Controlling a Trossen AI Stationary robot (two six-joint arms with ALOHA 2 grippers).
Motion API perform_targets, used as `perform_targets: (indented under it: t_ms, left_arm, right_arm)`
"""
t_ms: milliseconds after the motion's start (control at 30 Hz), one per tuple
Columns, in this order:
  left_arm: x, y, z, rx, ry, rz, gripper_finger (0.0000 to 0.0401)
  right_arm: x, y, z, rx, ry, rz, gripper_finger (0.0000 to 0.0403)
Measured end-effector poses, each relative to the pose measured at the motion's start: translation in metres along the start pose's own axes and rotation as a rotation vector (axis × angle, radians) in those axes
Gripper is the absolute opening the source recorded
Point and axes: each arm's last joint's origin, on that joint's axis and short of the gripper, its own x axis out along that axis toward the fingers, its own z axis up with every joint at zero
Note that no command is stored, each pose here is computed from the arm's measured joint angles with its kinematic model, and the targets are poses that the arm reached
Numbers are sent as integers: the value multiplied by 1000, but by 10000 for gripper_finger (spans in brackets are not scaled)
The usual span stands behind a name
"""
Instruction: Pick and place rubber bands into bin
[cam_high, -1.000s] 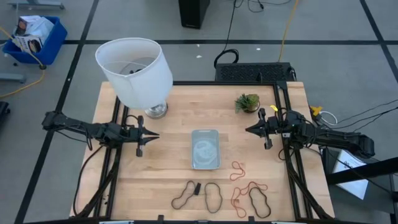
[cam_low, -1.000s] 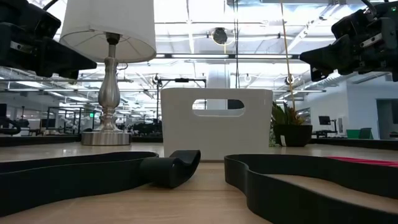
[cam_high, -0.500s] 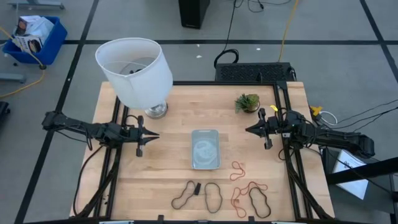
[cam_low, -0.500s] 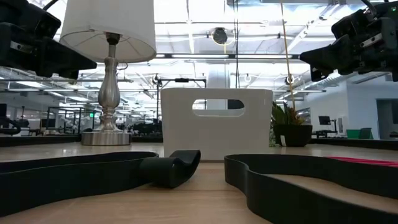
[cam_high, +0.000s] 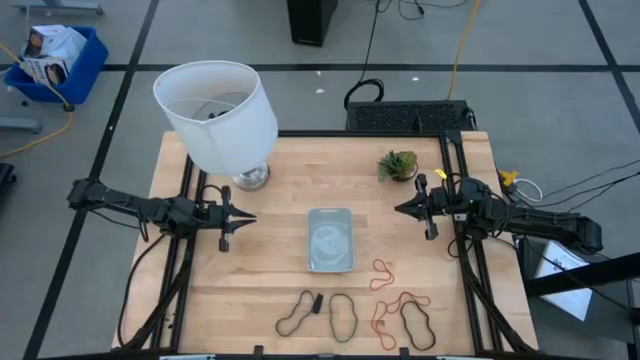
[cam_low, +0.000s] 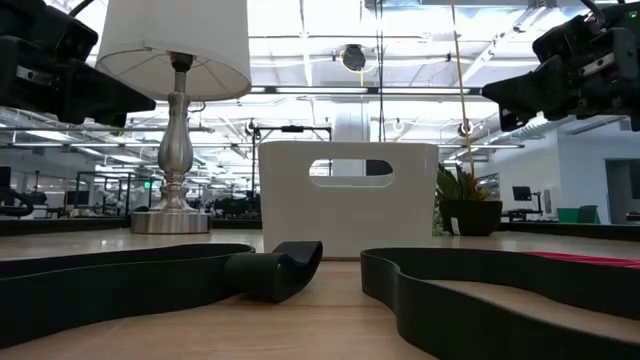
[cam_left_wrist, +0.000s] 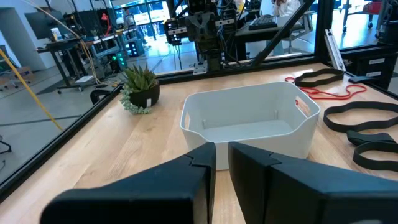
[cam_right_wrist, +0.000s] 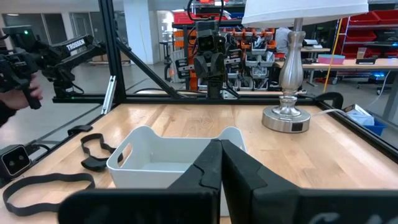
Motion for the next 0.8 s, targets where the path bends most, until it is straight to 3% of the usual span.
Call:
perform_targets:
  t_ms: [300, 667, 800]
  left_arm:
    - [0, 1, 5, -21, -55, 7, 51]
    - [0, 1, 9, -292, -91, -9, 51]
    - [-1, 1, 10, -288, -106, -9, 51]
  right_arm:
    - [0, 0, 2, 37, -23, 1, 0]
    - [0, -1, 8, -16, -79, -52, 0]
    - [0, -2, 5, 37, -29, -91, 10]
